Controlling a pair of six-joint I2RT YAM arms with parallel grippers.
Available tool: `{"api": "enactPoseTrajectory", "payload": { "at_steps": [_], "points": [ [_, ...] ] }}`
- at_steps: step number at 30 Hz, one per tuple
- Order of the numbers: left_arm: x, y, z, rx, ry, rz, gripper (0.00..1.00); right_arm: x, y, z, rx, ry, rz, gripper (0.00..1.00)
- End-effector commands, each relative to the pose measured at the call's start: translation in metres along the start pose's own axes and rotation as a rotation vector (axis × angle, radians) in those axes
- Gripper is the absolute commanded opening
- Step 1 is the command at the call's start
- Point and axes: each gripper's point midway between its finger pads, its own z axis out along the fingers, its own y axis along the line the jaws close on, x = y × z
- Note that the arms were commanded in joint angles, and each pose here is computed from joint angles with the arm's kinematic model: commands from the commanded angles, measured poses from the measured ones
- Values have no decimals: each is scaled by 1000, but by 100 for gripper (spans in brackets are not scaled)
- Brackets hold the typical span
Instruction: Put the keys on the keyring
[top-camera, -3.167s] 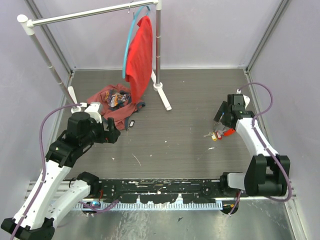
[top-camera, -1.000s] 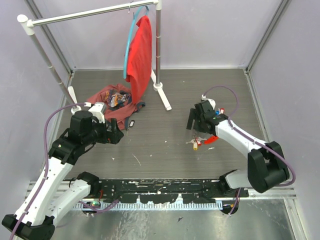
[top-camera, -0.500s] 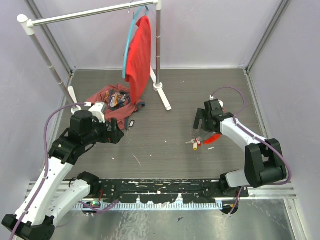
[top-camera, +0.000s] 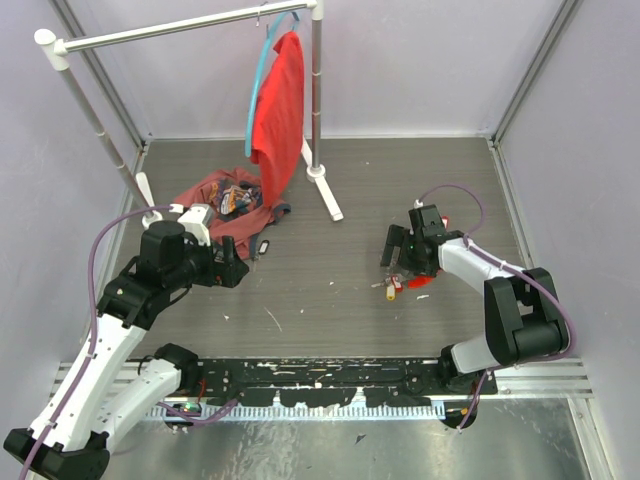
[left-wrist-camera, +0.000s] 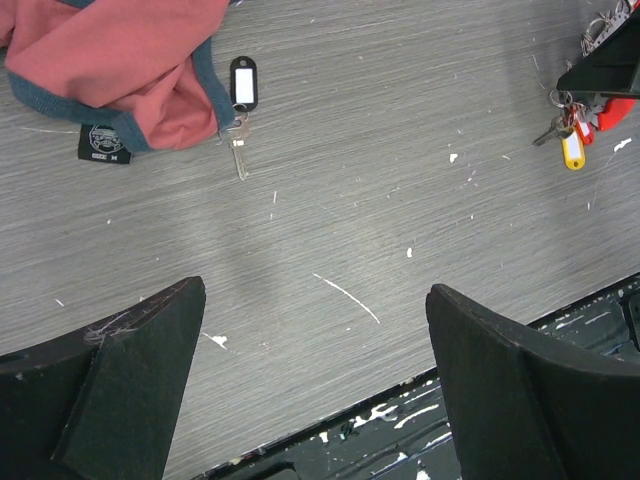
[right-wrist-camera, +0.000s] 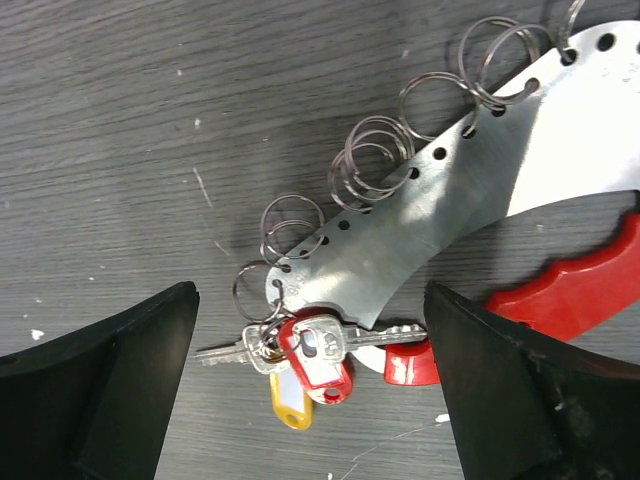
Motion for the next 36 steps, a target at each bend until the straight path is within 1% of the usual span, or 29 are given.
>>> {"api": "enactPoseTrajectory", "payload": {
  "at_steps": [1,10,14,19,22,24,26,29,31,33,36],
  "points": [
    [-3,-3,1,19,-17,1,98,-2,18,-2,-97,-5,30,100],
    [-2,-3,2,24,-14,1,98,33,47,-9,-179,78,-18,100],
    [-2,-4,2,26,-14,1,98,45,70,-16,-255,109,-25,100],
    [-2,-4,3,26,-12,0,98,49,118,-43,-431,130,-49,100],
    [-2,-4,3,26,-12,1,98,51,157,-69,-630,153,-68,100],
    [-2,-4,2,26,-13,0,98,51,170,-83,-707,156,-74,100],
    [-2,-4,2,25,-16,1,98,42,169,-90,-676,110,-94,100],
    [-3,-4,2,25,-18,1,98,18,134,-83,-431,-31,-122,100],
    [-2,-4,2,27,-14,2,98,10,110,-80,-298,-78,-147,100],
    [-2,-4,3,28,-12,1,98,13,94,-75,-220,-71,-165,98],
    [-2,-5,3,30,-12,2,98,31,92,-67,-222,-14,-191,94]
  ]
}}
